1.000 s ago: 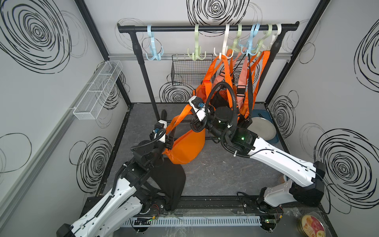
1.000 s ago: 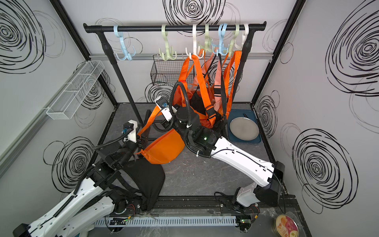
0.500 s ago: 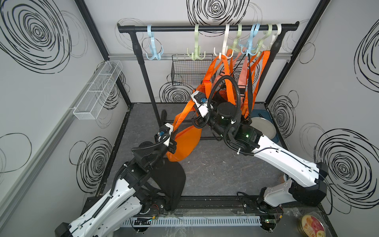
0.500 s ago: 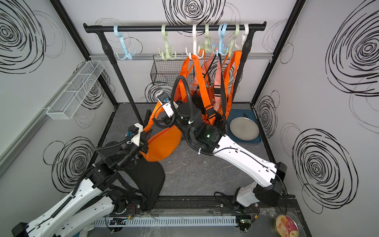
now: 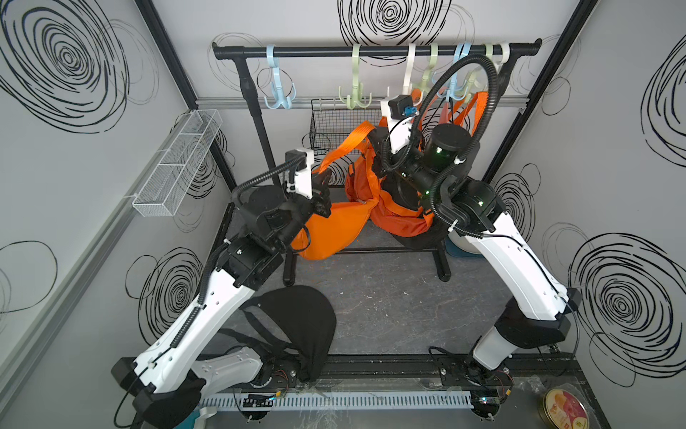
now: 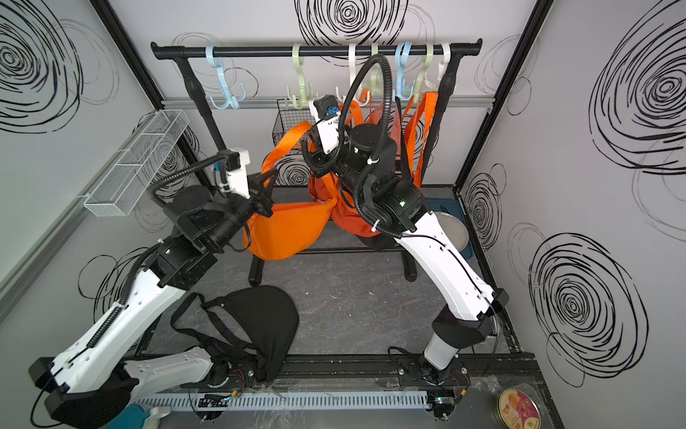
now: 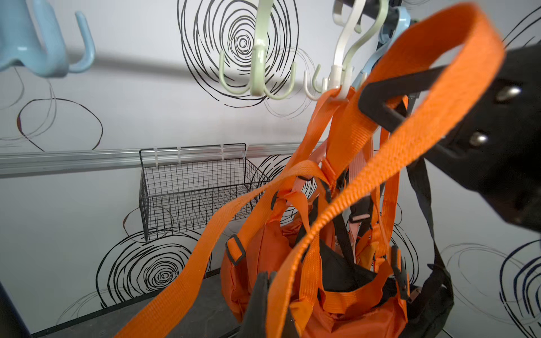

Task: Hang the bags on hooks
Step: Hang the bag on the hook.

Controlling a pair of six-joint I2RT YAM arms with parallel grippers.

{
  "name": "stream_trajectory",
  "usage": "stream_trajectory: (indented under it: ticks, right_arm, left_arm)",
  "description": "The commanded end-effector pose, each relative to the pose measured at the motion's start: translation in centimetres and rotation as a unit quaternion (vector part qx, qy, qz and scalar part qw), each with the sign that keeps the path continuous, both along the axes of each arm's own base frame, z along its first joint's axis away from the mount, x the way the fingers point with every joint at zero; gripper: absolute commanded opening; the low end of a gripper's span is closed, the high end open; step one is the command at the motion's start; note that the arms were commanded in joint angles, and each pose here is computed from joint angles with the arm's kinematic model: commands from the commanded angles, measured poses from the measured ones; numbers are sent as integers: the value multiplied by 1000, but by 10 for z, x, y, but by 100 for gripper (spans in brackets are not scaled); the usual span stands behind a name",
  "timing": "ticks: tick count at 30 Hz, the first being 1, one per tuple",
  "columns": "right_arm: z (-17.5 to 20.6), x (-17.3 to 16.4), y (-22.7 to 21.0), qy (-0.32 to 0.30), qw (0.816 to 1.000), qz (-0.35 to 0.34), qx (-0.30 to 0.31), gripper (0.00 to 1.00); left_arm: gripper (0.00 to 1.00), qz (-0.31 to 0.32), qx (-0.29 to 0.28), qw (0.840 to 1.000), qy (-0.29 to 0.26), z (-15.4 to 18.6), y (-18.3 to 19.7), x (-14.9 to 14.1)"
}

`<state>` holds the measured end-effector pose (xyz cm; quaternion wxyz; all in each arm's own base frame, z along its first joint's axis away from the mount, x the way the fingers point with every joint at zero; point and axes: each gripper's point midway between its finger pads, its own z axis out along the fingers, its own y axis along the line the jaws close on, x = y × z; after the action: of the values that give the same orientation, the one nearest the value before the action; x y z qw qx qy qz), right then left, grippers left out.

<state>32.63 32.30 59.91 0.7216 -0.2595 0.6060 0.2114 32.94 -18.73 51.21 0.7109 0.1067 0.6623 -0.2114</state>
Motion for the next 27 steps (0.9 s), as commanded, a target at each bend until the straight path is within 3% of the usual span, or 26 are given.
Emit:
stream_trajectory:
  ticks: [1, 9, 18, 27]
  right_arm:
    - [5, 0, 6, 10, 1000, 28, 2, 0]
    - [25, 20, 1, 1, 998, 51, 48, 0]
    - [25, 47, -8, 41, 987, 114, 105, 0]
    - [31, 57, -12, 43, 980, 142, 134, 0]
  left_arm:
    - [0, 6, -25, 1000, 14, 22, 5, 18]
    - [0, -3, -36, 999, 33, 66, 2, 73]
    - [0, -14, -39, 998, 48, 67, -13, 110]
    - [0, -10, -52, 997, 51, 64, -19, 134]
